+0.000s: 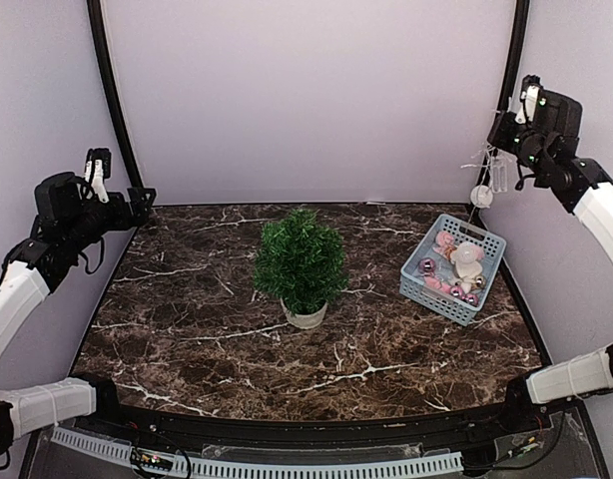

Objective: Decorate the small christmas tree
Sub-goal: Pick up the light string from the bin, then pass from the right arm to the left

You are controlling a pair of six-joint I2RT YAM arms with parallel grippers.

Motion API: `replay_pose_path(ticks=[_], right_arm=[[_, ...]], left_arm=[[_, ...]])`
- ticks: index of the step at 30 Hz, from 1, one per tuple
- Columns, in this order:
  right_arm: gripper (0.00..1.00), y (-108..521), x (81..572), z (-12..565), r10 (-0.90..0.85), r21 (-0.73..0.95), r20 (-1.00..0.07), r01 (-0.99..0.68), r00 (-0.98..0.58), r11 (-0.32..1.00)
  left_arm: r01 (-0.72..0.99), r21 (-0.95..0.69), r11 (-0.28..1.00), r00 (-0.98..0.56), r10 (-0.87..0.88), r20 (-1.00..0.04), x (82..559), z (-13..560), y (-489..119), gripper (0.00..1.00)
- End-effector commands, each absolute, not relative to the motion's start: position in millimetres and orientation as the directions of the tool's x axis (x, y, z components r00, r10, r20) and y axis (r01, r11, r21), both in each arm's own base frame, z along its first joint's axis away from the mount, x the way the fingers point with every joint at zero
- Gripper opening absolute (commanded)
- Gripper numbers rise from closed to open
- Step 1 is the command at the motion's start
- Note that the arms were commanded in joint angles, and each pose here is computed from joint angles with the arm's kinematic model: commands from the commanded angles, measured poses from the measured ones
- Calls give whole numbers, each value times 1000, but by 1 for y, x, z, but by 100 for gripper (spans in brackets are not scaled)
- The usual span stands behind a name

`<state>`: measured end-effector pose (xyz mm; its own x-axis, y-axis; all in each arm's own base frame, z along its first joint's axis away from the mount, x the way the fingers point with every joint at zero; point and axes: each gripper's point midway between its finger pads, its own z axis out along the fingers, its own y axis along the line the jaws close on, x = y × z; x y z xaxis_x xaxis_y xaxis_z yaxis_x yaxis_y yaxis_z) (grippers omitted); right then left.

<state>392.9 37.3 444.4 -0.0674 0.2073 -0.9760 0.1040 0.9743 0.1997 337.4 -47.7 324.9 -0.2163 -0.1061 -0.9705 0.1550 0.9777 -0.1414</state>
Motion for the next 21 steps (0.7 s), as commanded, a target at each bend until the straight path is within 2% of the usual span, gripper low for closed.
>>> replay_pose_path(ticks=[1,10,16,21], right_arm=[[0,56,378,511,217,215,-974,-49,57,975],[0,88,358,576,259,208,-953,-284,155,936],[0,120,337,616,331,196,-923,-504,195,841],[0,145,335,631,389,209,-909,-643,150,736]], left_arm=[[287,-153,946,-133,-118,-984,333,367,-75,100],[536,-150,831,-44,-151,-988,324,428,-156,100],[690,-162,705,-38,-189,-981,324,444,-221,100],[813,-158,561,-38,-218,-975,308,456,-289,100]])
